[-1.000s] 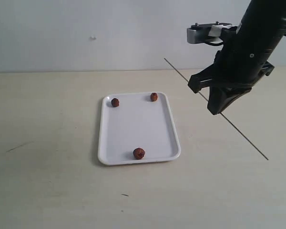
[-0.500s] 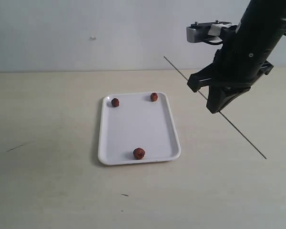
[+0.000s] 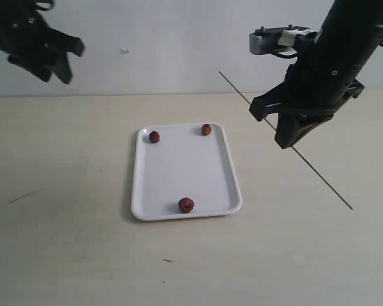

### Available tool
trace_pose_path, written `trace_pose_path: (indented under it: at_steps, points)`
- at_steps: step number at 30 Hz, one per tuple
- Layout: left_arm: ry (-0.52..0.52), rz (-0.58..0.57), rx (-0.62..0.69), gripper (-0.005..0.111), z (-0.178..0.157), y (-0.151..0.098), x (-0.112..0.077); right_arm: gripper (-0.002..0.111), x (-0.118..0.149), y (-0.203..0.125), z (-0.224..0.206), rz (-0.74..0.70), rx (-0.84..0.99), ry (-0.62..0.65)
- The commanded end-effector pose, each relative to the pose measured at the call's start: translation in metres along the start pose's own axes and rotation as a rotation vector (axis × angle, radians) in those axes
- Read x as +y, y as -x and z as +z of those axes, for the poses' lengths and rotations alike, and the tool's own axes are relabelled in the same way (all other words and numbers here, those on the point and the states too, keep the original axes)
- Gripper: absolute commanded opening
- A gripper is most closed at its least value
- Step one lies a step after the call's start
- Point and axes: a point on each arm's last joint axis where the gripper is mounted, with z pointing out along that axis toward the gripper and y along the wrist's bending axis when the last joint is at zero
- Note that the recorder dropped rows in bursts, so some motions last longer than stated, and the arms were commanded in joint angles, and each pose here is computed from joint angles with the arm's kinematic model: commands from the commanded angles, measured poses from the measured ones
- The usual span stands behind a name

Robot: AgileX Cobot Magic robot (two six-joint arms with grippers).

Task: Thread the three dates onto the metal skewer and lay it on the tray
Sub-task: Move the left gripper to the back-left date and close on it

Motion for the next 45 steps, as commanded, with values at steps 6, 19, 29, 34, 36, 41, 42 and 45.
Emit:
trace_pose_path:
  at_steps: [6, 19, 29, 34, 36, 41, 42, 45]
  points:
    - [-0.005, 0.277, -0.026, 0.058, 0.065, 0.038, -0.073, 0.0, 0.0, 0.001, -0.004, -0.008, -0.03, -0.004]
    - [-0.103, 0.987, 0.009, 0.063, 0.117, 0.03, -0.092, 0.0, 0.0, 0.0, -0.004, -0.006, -0.028, -0.004]
    - [-0.204, 1.223, -0.044, 0.063, 0.126, 0.027, -0.102, 0.0, 0.0, 0.001, -0.004, -0.006, -0.03, -0.004]
    - [-0.229, 1.461, -0.033, 0.063, 0.147, 0.021, -0.101, 0.0, 0.0, 0.001, -0.004, -0.002, -0.031, -0.001]
    - [-0.237, 1.474, -0.033, 0.063, 0.151, 0.019, -0.101, 0.0, 0.0, 0.001, -0.004, -0.002, -0.037, -0.002]
    - [-0.288, 1.459, -0.052, 0.063, 0.159, 0.016, -0.106, 0.0, -0.001, 0.002, -0.002, -0.001, -0.042, -0.002]
    - [-0.299, 1.473, -0.056, 0.063, 0.162, 0.015, -0.106, 0.0, -0.001, 0.003, 0.0, 0.001, -0.033, 0.001]
    - [-0.287, 1.476, -0.058, 0.063, 0.17, 0.014, -0.105, 0.0, -0.001, 0.004, 0.008, 0.009, -0.01, 0.014]
